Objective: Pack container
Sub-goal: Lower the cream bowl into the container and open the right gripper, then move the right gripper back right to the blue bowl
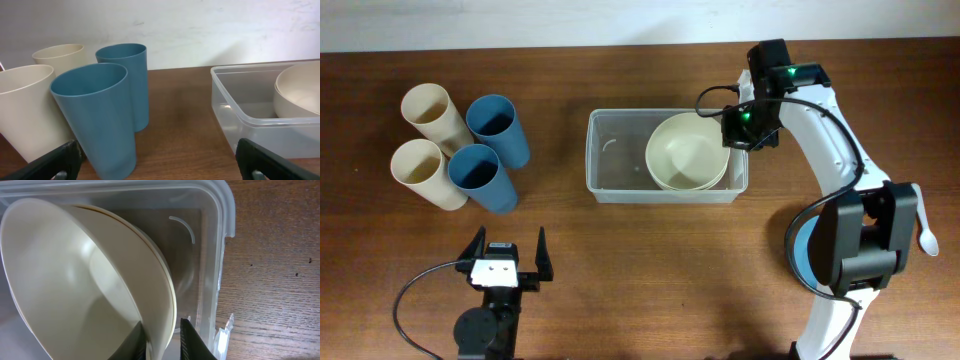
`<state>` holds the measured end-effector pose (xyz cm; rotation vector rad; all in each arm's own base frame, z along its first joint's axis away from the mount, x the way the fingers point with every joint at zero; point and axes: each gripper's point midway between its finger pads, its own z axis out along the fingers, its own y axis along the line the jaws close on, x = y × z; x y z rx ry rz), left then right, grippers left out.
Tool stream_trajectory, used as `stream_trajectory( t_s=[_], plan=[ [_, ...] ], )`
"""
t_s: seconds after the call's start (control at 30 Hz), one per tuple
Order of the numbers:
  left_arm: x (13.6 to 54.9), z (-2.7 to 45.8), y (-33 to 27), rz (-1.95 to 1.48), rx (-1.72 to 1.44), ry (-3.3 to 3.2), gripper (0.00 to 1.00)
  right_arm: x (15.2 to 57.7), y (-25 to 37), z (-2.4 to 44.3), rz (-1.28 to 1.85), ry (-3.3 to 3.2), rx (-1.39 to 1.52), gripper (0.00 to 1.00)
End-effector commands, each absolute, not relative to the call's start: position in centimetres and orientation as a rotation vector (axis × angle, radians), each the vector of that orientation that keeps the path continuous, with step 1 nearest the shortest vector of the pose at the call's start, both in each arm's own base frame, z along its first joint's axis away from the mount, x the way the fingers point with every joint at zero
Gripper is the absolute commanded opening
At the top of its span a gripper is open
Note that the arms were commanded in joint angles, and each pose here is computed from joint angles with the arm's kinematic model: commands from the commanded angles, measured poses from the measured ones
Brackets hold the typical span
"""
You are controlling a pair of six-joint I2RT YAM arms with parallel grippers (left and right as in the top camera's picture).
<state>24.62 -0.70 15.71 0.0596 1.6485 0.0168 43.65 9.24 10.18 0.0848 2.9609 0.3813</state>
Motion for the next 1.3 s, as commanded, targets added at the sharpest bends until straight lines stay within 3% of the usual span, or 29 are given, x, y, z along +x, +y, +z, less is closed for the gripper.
stream_trajectory(
  t_s=[0.0,0.1,0.17,0.2,0.6,1.0,1.13,1.27],
  plan=[
    [24.6,15.6,-0.7,0.026,0.079,1.648,1.0,43.8,9.2,10.0,0.357,2.962,0.062,0.19],
    [24.6,15.6,-0.7,0.026,0.079,1.648,1.0,43.8,9.5,9.8,0.358,2.961,0.052,0.17],
    [24.6,15.6,-0.7,0.026,0.079,1.648,1.0,43.8,9.7,9.9,0.359,2.958,0.044,0.04],
    [24.6,15.6,-0.7,0.026,0.079,1.648,1.0,43.8,9.8,9.9,0.36,2.957,0.041,0.04],
    [24.6,15.6,-0.7,0.026,0.079,1.648,1.0,44.1,11.8,10.9,0.499,2.928,0.018,0.04],
    [24.6,15.6,-0.7,0.026,0.079,1.648,1.0,44.6,10.6,11.9,0.442,2.91,0.042,0.04],
    [24.6,15.6,-0.7,0.026,0.079,1.648,1.0,45.2,9.1,15.6,0.432,2.864,0.079,0.15],
    [24.6,15.6,-0.7,0.026,0.079,1.648,1.0,44.1,5.0,20.9,0.281,2.85,0.164,0.34]
  ],
)
